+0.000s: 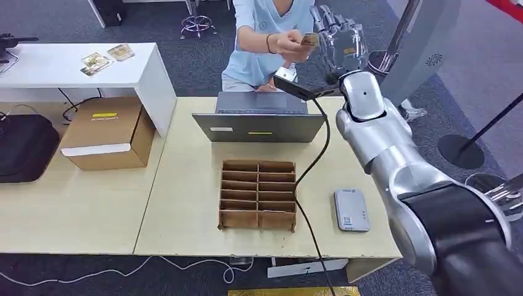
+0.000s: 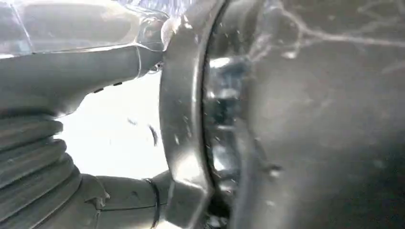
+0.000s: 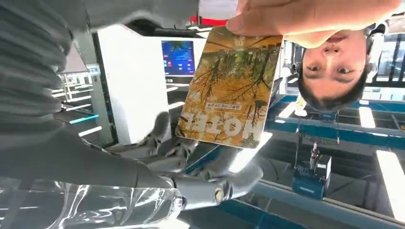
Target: Pass the card to the sensor for recognition and then transmit it.
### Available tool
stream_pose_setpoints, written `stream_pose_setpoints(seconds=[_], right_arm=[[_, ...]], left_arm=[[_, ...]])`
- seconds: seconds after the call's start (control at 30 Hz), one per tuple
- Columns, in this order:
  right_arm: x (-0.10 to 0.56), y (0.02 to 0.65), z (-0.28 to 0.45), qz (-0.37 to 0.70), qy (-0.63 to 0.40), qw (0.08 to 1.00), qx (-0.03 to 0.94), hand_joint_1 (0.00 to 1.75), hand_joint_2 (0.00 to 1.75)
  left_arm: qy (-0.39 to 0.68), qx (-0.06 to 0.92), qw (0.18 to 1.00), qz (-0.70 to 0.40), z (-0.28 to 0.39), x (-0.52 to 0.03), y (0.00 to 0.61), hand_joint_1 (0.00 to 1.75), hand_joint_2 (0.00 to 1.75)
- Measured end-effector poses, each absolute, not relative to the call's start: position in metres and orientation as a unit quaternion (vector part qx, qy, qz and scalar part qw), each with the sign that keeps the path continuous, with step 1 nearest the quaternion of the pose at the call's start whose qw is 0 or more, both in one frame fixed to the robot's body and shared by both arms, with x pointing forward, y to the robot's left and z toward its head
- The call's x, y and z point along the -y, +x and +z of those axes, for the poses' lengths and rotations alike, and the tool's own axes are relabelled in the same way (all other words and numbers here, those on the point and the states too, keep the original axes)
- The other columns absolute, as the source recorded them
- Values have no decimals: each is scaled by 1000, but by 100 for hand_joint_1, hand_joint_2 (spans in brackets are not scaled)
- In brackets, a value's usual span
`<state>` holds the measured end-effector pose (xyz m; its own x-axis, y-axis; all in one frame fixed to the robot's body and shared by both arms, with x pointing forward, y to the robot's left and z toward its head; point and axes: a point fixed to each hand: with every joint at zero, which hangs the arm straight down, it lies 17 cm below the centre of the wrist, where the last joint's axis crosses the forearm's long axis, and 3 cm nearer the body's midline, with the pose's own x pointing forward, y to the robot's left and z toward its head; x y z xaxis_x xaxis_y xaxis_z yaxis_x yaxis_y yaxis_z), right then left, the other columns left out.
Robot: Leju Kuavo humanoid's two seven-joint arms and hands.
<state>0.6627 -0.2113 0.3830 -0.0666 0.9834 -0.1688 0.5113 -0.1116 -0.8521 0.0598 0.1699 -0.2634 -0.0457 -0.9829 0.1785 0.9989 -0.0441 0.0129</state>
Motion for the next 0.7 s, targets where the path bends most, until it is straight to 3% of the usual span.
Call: stream_pose_setpoints(seconds=[0.7], right_arm=[[227, 655, 384, 362, -613, 293, 638, 0, 175]], left_arm=[[-41, 85, 616, -782, -260, -170, 85, 0, 175]])
